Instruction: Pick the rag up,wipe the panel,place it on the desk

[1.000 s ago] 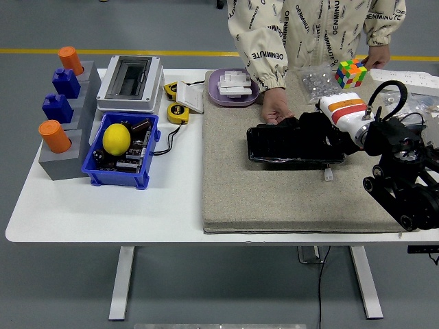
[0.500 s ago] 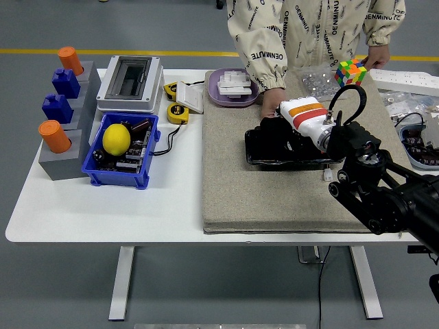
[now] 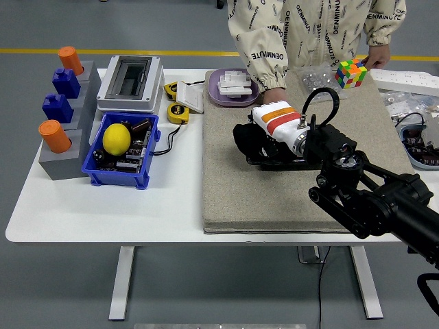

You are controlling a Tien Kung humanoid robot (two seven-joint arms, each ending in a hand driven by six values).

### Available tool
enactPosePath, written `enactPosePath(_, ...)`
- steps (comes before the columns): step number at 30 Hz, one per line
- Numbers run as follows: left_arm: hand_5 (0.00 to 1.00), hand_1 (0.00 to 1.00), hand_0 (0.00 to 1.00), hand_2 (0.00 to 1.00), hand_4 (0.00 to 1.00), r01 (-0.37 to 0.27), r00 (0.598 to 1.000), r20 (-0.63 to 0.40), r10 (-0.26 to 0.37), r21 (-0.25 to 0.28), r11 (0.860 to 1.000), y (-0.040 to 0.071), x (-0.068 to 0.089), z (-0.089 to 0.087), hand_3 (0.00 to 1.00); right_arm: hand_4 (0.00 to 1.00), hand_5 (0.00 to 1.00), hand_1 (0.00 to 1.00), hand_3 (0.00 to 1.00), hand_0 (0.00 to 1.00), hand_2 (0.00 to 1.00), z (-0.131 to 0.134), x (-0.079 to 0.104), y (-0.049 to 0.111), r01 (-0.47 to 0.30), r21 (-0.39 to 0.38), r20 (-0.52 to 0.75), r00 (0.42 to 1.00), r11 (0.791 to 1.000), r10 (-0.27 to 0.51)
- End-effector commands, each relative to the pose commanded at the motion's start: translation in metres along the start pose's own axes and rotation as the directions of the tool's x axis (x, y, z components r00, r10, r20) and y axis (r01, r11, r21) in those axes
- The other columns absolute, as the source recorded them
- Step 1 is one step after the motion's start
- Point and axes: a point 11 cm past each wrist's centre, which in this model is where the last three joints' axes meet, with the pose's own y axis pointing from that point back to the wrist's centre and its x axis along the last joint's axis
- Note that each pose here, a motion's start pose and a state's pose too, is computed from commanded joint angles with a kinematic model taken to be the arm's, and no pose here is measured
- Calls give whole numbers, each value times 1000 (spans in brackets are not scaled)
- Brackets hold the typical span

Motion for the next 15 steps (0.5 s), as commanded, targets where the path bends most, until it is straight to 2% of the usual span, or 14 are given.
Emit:
enactPosePath(9, 442, 636, 603, 635, 634, -3, 1000, -2, 3, 2, 1000, 0, 1, -1, 560, 909, 34, 313, 374, 222, 377, -12, 4, -4, -6, 27, -6, 1000, 1000, 6)
enactPosePath(15, 442, 636, 603, 635, 634, -1, 1000, -3, 1, -1, 1000, 0, 0, 0, 560, 910, 34, 313, 375, 223, 377, -6, 0, -3, 4, 11, -9, 1000, 1000, -4)
